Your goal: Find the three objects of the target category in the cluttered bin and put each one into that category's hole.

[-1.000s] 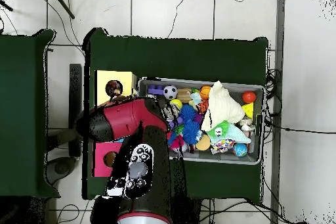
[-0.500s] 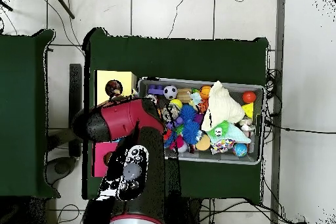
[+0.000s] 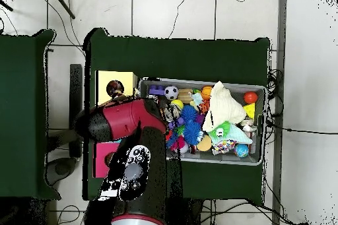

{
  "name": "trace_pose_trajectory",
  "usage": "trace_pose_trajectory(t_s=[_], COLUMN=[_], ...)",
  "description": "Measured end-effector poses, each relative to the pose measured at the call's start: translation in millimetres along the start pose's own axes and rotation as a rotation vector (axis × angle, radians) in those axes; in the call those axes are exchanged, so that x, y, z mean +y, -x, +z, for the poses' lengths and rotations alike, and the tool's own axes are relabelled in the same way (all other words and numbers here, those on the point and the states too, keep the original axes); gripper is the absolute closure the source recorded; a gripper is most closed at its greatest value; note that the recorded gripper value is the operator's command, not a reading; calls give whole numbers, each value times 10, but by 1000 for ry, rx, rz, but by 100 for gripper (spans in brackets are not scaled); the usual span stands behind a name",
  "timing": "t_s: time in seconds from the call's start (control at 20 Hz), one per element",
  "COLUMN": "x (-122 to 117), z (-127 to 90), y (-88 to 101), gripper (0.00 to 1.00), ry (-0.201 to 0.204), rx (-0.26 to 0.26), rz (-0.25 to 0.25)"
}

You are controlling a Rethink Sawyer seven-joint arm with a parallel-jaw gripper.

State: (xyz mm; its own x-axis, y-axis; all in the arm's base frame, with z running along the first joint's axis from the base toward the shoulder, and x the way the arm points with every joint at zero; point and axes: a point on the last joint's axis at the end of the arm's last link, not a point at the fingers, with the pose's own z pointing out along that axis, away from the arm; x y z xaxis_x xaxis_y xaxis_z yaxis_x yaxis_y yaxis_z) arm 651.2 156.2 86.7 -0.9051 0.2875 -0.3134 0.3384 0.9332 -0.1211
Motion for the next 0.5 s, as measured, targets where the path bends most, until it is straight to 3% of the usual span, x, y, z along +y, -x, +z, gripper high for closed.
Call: trace_pose_trajectory(t_s=[0.5], x=[-267], z=[34], y=[317], gripper=[100], ry=[-6], rx=[-22], rz=[55])
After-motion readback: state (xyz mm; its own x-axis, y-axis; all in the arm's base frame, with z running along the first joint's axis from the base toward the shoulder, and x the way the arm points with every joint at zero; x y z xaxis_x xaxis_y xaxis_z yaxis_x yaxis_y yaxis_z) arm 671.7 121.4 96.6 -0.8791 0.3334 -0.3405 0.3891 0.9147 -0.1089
